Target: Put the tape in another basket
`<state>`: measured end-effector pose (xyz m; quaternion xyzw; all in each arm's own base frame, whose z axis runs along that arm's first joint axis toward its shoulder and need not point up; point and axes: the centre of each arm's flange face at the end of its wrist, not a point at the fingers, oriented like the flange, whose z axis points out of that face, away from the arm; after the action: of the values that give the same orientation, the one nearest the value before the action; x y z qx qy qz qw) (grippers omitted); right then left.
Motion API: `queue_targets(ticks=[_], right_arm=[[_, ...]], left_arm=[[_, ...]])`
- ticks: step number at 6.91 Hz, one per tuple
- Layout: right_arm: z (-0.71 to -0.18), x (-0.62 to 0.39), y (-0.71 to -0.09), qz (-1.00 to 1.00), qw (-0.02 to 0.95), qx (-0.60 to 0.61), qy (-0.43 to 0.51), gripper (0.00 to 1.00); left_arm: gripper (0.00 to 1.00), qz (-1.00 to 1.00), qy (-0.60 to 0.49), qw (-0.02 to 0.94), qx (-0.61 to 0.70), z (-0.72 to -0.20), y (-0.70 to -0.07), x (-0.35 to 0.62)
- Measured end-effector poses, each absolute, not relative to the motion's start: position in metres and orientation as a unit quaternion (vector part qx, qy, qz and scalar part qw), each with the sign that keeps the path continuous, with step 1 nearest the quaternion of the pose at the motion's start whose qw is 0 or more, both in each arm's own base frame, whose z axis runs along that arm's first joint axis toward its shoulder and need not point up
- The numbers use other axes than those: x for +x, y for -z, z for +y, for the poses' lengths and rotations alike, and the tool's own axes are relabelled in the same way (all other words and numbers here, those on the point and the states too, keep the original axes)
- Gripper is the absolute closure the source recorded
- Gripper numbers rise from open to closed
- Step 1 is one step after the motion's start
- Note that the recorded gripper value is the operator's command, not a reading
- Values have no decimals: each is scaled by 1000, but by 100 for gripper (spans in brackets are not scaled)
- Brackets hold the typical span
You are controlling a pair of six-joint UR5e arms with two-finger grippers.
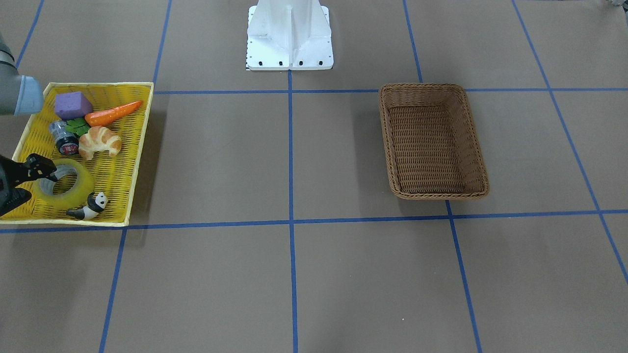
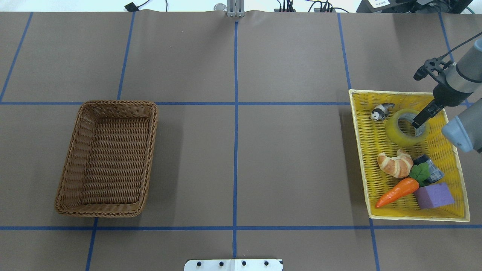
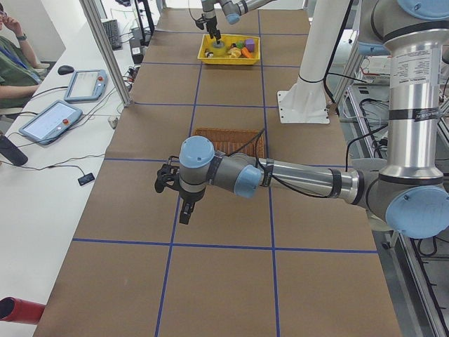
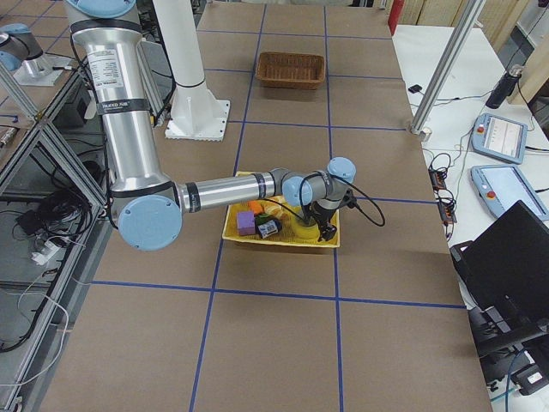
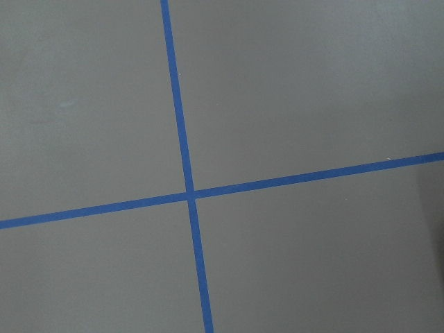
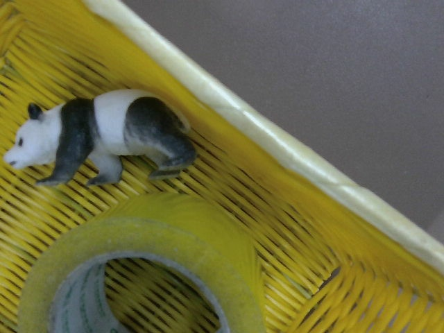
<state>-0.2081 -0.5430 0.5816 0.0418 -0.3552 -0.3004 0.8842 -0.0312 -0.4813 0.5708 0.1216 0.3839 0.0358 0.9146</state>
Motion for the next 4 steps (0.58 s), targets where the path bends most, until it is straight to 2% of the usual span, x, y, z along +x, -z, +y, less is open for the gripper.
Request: queue_targets(ticks=[1, 4], right_arm=[[-543, -208, -582, -355, 884, 41, 300, 100], [-544, -208, -578, -353, 884, 47, 302, 100]], left_arm=[[2, 384, -36, 915, 122, -481, -571, -31], [2, 384, -36, 915, 121, -481, -571, -31]])
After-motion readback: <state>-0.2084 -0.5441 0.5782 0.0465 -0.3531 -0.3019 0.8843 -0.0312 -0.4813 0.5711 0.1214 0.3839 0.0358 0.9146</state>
